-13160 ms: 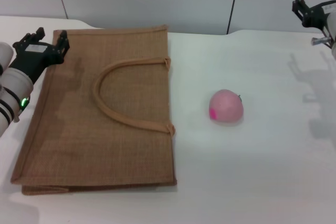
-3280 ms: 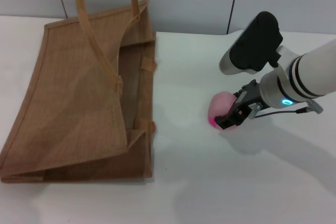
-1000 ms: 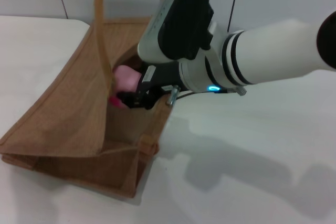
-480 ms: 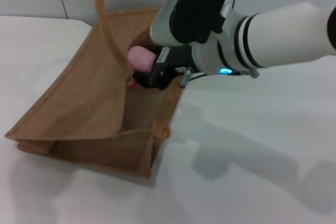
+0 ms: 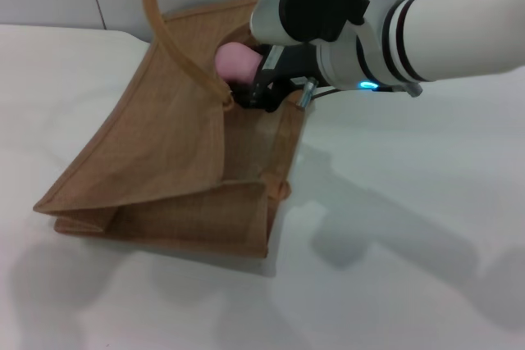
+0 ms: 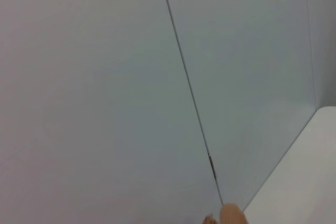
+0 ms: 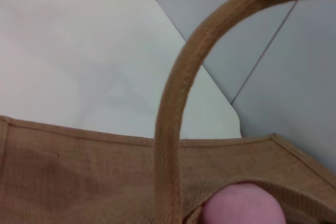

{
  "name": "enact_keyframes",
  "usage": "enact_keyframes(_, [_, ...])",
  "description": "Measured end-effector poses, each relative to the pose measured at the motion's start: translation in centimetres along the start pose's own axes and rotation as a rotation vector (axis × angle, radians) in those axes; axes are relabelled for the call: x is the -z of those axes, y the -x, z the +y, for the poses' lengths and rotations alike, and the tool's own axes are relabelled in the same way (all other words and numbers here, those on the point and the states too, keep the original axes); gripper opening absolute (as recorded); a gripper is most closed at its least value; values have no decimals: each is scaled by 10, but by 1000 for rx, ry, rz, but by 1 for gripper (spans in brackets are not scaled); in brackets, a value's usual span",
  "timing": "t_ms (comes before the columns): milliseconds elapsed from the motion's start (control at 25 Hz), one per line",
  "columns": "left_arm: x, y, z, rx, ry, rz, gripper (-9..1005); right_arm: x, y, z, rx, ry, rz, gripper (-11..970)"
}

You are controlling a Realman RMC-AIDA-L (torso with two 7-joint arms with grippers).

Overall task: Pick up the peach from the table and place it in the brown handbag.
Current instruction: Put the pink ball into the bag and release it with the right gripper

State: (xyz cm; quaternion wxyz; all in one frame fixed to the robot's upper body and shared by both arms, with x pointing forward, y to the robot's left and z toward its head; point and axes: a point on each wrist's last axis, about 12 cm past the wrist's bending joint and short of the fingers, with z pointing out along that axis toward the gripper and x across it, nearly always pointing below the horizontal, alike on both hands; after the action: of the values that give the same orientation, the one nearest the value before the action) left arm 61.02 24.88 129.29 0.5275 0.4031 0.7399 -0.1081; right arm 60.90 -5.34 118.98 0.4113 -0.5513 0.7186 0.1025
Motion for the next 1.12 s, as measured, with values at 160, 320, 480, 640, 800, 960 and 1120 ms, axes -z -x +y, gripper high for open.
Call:
enact_keyframes(160, [1,-2,1,6,5,4,120,0,-2,-3,-2,-10,6,544])
enact_keyframes(320, [1,-3,1,7,5,4,120,-1,-5,-4,-6,-10,16,542])
enact_keyframes(480, [1,-1,0,1,2,1,120,-6,-16,-8,-3,-26,53,541])
enact_keyframes(640, [1,-1,0,1,3,1,120,-8,-21,-14,-4,-54,67,540])
enact_keyframes(800, [1,-4,0,6,1,6,120,-6,-23,-22,-19,-76,65,540])
enact_keyframes(960, [1,-5,0,9,-2,10,120,-5,-22,-24,-12,-87,67,540])
enact_keyframes(1120, [2,-6,-1,10,-5,12,120,-4,-22,-26,-15,-91,64,541])
